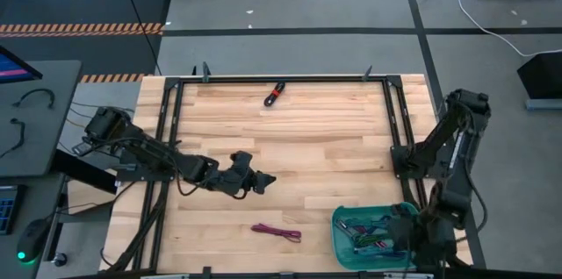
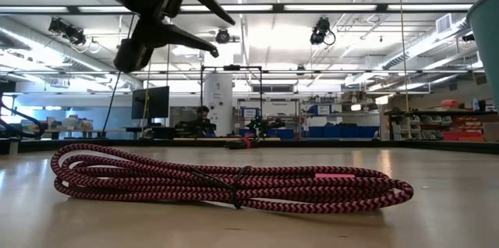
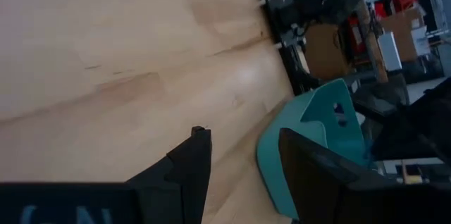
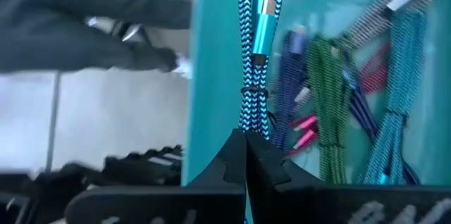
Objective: Pick and place USB-C Cables
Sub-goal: Put the blue charger cable into the green bin, then put the pink charger cable into the green bin
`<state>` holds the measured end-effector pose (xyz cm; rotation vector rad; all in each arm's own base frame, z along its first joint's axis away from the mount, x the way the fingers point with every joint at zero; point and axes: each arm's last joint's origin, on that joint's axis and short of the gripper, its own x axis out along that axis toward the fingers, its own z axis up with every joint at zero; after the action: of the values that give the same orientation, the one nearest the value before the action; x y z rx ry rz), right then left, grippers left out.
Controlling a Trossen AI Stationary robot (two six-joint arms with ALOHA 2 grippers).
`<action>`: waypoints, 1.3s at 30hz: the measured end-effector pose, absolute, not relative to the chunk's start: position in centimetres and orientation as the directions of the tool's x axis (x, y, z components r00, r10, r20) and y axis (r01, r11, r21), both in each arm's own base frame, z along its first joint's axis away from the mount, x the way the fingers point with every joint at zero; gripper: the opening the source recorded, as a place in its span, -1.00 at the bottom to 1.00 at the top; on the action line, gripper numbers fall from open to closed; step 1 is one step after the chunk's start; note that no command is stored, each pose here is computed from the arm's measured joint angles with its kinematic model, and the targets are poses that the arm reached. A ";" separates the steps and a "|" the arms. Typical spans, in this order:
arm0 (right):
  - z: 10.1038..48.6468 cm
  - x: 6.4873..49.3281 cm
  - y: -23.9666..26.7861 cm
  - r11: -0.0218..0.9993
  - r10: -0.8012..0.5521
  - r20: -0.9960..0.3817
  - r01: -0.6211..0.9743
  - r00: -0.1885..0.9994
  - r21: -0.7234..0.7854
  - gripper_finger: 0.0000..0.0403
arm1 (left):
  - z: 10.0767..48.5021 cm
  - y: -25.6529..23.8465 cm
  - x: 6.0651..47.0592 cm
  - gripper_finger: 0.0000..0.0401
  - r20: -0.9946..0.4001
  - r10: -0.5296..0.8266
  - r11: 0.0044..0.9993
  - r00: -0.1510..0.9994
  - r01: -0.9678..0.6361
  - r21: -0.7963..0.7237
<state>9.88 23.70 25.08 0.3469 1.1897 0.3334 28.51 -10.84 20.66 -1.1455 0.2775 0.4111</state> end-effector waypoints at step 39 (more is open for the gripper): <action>26.9 10.4 20.5 0.855 0.441 -0.850 0.152 0.290 0.496 -0.13 | 21.6 -12.8 28.2 -0.14 -0.390 0.130 0.593 0.912 -0.387 -0.706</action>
<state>10.37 20.55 26.91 0.5483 1.2799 0.2058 28.21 -12.79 21.57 -0.8889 0.3134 0.3059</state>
